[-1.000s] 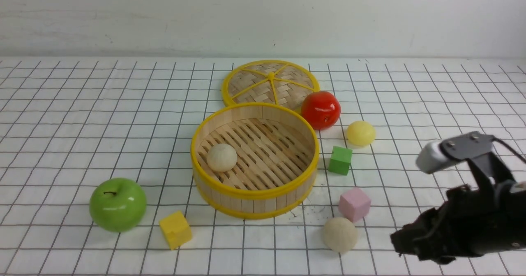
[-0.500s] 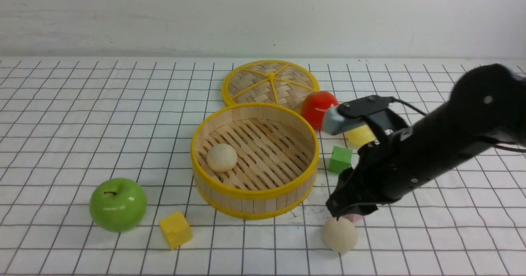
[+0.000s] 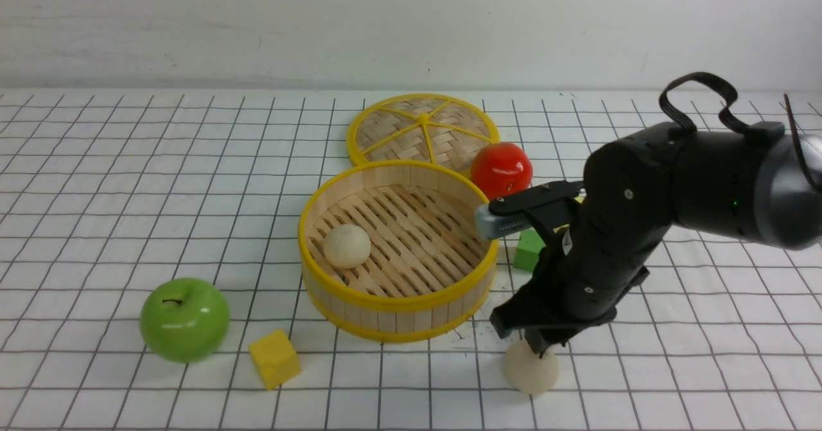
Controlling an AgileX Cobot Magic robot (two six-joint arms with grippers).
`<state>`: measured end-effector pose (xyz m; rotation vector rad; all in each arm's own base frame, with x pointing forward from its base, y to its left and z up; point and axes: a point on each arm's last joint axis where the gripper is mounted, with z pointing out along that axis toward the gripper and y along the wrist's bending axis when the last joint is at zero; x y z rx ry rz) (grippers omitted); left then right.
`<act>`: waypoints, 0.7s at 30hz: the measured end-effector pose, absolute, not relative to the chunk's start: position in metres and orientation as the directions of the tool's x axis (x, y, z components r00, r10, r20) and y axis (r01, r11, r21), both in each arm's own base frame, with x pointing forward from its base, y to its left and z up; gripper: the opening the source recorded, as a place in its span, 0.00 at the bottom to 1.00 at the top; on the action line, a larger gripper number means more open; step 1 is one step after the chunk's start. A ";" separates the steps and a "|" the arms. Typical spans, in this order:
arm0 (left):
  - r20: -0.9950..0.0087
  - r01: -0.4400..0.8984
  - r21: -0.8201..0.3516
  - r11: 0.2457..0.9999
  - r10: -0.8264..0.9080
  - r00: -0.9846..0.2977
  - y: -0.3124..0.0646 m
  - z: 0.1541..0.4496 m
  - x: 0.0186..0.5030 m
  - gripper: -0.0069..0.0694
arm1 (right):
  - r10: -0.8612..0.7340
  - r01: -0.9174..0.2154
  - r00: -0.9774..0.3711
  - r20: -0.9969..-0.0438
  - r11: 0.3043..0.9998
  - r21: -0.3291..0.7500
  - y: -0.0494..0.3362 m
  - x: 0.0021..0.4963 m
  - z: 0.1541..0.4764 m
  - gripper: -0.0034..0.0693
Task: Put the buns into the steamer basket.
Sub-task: Use the right arm to grab a steamed stuffed bun
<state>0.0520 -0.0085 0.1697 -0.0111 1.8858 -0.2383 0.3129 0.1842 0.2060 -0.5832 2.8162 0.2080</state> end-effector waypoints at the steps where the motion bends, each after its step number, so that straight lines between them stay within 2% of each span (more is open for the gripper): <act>1: -0.938 0.111 -0.170 0.979 -0.126 -0.324 -0.008 0.170 0.052 0.11 | -0.369 -0.406 -0.887 -0.278 0.910 0.088 0.184 0.313 0.206 0.38; 11: -0.938 0.111 -0.170 0.979 -0.126 -0.324 -0.008 0.170 0.052 0.11 | -0.342 -0.376 -0.910 -0.234 0.918 0.122 0.190 0.317 0.187 0.38; 15: -0.938 0.111 -0.170 0.979 -0.126 -0.324 -0.008 0.170 0.052 0.11 | -0.346 -0.380 -0.908 -0.237 0.918 0.116 0.190 0.318 0.186 0.34; 19: -0.938 0.111 -0.170 0.979 -0.126 -0.324 -0.008 0.170 0.052 0.11 | -0.349 -0.381 -0.909 -0.228 0.918 0.114 0.189 0.317 0.186 0.16; 20: -0.938 0.111 -0.170 0.979 -0.126 -0.324 -0.008 0.170 0.052 0.11 | -0.349 -0.381 -0.909 -0.230 0.918 0.114 0.189 0.317 0.186 0.15; 21: -0.938 0.111 -0.170 0.979 -0.126 -0.324 -0.008 0.170 0.052 0.11 | -0.346 -0.379 -0.909 -0.231 0.918 0.117 0.189 0.317 0.187 0.07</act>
